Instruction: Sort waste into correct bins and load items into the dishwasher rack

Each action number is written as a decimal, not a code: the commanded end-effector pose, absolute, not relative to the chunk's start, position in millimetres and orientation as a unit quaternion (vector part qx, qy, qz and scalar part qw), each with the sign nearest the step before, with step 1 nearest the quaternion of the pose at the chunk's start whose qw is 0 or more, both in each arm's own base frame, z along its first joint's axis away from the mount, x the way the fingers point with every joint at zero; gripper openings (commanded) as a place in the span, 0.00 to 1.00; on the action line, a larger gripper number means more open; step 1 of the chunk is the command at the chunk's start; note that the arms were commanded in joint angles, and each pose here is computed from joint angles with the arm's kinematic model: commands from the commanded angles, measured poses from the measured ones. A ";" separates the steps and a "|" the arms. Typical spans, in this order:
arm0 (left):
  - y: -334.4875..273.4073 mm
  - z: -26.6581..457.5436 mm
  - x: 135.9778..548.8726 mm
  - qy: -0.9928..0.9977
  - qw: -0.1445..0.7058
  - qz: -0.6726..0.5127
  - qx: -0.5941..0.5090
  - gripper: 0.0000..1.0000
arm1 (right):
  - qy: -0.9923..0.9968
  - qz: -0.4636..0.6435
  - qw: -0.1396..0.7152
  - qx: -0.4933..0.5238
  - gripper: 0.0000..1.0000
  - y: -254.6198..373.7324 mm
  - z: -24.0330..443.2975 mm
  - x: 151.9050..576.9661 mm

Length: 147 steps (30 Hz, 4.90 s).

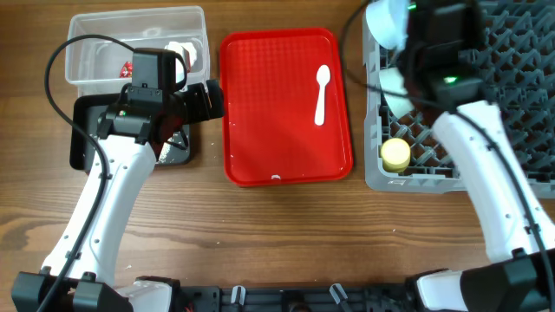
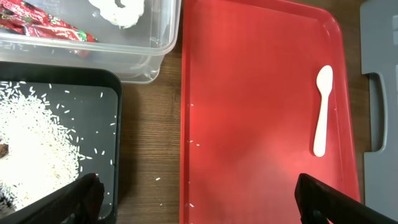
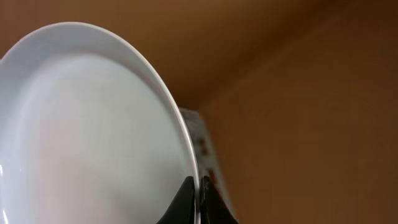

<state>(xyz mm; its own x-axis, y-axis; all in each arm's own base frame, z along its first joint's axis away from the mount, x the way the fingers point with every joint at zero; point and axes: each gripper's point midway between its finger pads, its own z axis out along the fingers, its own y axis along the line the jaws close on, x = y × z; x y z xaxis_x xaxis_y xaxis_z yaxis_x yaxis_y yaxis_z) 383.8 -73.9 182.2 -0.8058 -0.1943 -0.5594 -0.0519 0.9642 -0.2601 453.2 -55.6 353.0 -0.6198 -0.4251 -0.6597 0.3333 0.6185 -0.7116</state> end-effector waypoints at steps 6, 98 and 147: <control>-73.3 181.5 386.0 0.944 0.306 -0.111 -0.060 1.00 | 0.773 -0.484 0.397 -0.102 0.04 -118.0 337.2 491.9; -73.2 181.7 386.1 0.943 0.307 -0.111 -0.060 1.00 | 0.970 0.029 0.240 -0.017 0.12 158.6 -25.0 485.5; -73.4 181.7 386.0 0.943 0.307 -0.111 -0.060 1.00 | 0.958 0.039 0.256 -0.124 0.47 171.3 -3.3 488.3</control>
<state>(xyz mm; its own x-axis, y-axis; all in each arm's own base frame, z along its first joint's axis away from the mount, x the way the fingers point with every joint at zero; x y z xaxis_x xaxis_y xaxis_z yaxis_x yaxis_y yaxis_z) 383.8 -73.9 182.2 -0.8058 -0.1939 -0.5595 -0.0516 0.9643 -0.2599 491.9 176.7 21.8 -0.8151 -0.2065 -0.5412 -0.2626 0.9645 0.0276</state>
